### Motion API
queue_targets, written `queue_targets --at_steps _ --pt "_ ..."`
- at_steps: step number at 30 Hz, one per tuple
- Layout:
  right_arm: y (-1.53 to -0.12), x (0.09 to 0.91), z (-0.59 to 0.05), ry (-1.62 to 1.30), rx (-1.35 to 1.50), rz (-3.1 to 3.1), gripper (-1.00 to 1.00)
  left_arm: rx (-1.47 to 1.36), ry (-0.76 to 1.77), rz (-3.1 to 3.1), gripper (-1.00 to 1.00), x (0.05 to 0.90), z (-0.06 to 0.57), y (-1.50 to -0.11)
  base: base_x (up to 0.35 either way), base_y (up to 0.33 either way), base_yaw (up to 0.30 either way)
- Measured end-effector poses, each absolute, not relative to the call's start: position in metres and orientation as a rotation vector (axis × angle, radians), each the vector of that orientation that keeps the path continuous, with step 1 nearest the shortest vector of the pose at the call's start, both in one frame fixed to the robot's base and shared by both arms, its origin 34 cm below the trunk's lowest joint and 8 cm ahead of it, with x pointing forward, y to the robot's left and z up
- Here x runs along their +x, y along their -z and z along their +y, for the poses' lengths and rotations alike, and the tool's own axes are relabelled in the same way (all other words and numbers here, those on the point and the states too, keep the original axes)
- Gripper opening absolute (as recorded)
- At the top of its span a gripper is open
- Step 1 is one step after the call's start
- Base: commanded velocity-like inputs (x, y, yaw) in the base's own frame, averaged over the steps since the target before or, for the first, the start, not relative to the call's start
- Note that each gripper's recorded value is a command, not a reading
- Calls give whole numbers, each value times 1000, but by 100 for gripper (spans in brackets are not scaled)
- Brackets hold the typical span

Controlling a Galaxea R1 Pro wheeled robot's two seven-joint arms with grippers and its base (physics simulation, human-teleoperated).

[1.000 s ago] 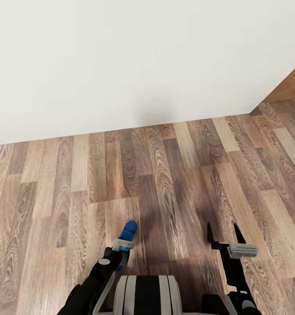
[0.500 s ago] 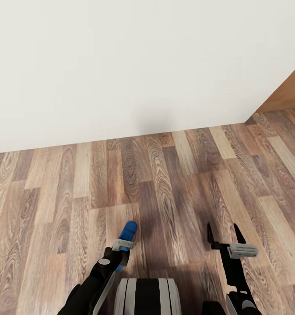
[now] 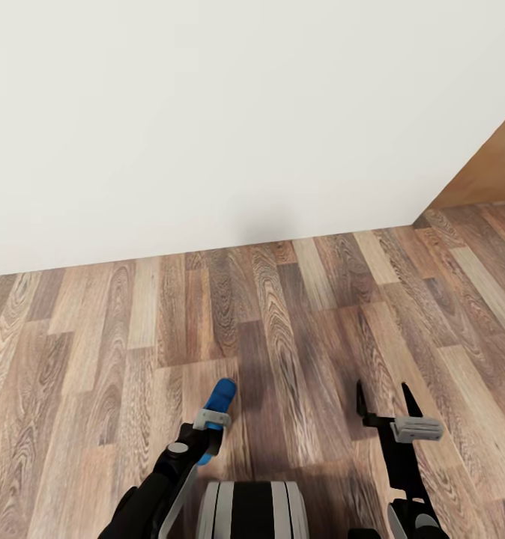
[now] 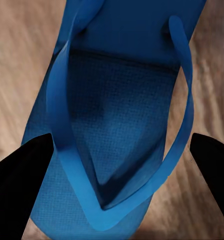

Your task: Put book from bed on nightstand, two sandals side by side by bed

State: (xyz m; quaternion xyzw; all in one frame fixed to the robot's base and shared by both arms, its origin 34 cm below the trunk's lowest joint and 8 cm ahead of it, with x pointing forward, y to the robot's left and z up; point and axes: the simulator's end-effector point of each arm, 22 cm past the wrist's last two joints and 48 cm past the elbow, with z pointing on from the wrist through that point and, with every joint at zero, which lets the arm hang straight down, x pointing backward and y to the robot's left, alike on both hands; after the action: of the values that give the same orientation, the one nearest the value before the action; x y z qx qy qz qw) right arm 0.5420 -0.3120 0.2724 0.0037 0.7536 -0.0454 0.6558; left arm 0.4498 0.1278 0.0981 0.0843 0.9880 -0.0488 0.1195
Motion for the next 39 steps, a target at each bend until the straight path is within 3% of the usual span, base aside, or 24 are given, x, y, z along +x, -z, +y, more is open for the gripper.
queue_targets --at_steps 8,15,30,39 --pt "-266 535 -318 113 11 1733 100 238 360 2870 -100 450 102 -107 0 0 0" --pt "-212 477 -343 154 -4 1923 100 147 445 2839 -100 465 122 -113 0 0 0" --pt "-234 487 -353 164 -23 1880 100 -33 450 2757 -100 499 188 -139 0 0 0" --pt "-250 494 -355 168 -13 1846 100 -10 578 2695 -100 511 176 -163 0 0 0"
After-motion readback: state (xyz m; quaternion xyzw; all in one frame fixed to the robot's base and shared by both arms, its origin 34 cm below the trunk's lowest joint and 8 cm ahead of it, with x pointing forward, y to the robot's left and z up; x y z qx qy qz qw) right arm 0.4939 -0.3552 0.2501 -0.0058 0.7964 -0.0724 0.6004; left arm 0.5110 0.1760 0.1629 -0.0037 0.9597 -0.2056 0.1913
